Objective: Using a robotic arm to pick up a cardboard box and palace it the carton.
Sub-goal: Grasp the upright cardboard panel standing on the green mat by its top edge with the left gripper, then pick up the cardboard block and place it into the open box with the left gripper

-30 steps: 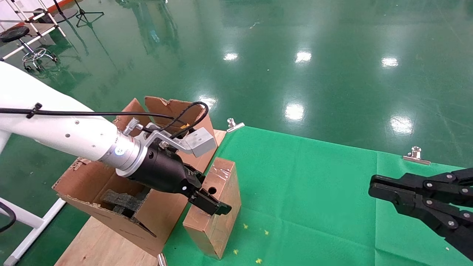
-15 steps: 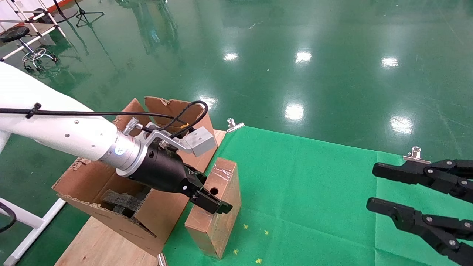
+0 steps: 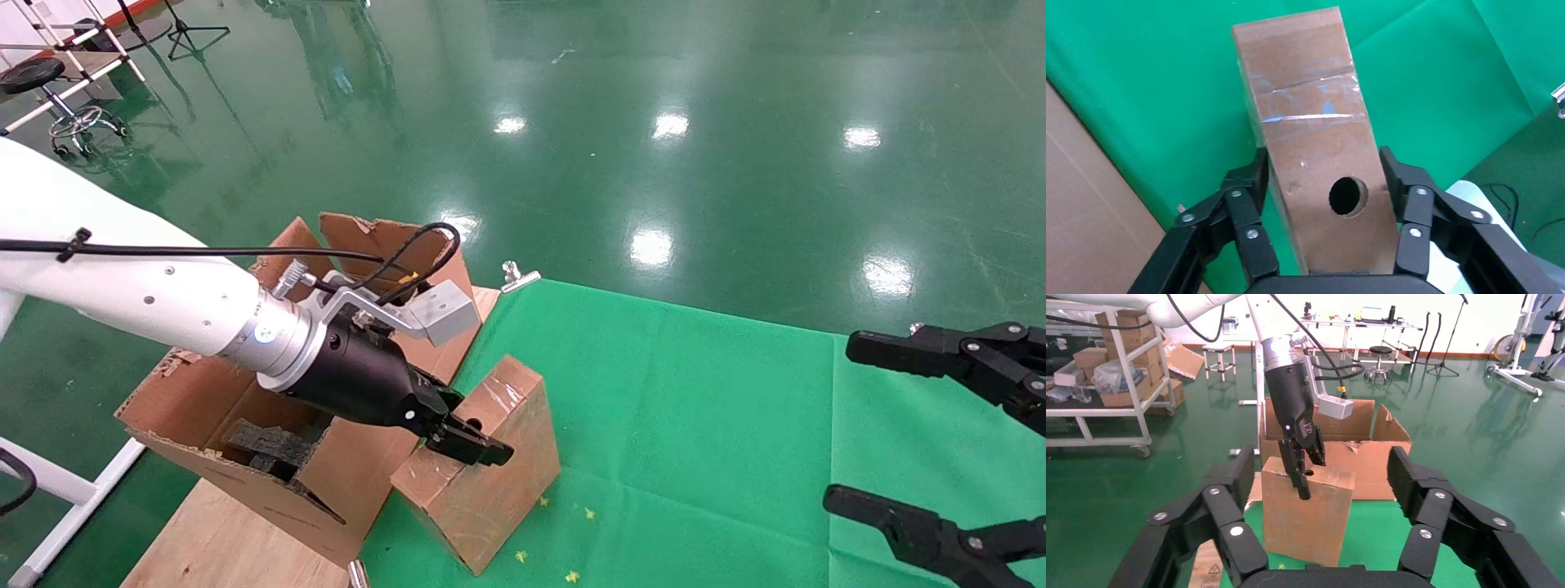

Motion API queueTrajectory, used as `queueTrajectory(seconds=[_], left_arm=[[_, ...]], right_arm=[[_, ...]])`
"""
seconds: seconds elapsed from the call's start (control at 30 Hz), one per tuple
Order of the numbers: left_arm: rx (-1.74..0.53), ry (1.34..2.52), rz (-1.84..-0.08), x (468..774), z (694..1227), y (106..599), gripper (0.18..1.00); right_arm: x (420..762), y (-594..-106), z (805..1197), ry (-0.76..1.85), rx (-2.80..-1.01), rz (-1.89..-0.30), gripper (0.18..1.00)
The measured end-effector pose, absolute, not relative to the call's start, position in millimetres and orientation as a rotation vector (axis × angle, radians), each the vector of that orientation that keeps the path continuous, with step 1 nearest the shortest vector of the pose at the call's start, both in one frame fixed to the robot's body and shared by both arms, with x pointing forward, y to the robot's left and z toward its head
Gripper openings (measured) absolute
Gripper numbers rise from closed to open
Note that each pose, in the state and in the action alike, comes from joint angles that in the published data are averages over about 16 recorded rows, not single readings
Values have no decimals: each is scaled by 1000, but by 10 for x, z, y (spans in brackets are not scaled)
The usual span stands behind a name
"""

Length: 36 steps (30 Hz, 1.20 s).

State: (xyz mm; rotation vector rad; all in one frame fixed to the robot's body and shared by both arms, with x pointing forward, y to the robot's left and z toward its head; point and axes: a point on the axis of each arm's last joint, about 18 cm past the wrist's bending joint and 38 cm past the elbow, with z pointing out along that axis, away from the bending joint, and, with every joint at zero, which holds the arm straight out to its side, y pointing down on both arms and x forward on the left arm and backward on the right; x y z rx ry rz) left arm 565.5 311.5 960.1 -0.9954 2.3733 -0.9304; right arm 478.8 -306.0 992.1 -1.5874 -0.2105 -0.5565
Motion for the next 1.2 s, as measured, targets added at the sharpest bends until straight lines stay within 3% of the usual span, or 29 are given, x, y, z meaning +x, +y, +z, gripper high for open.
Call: queueTrajectory(seconds=[0.27, 0.5, 0.9, 1.2], left_arm=[[-982, 2357, -949, 5652, 9687, 3156, 540], [-941, 2283, -1038, 5572, 10065, 3326, 420], [-824, 1977, -1244, 5179, 11172, 4116, 364], [-899, 1804, -1105, 5024, 11424, 4957, 359]], right_arm=[[4788, -3060, 9921, -211, -1587, -557, 859], [4788, -3060, 9921, -210, -1587, -557, 944], [4788, -3060, 9921, -210, -1587, -557, 999], [4788, -3060, 9921, -210, -1587, -557, 1001]])
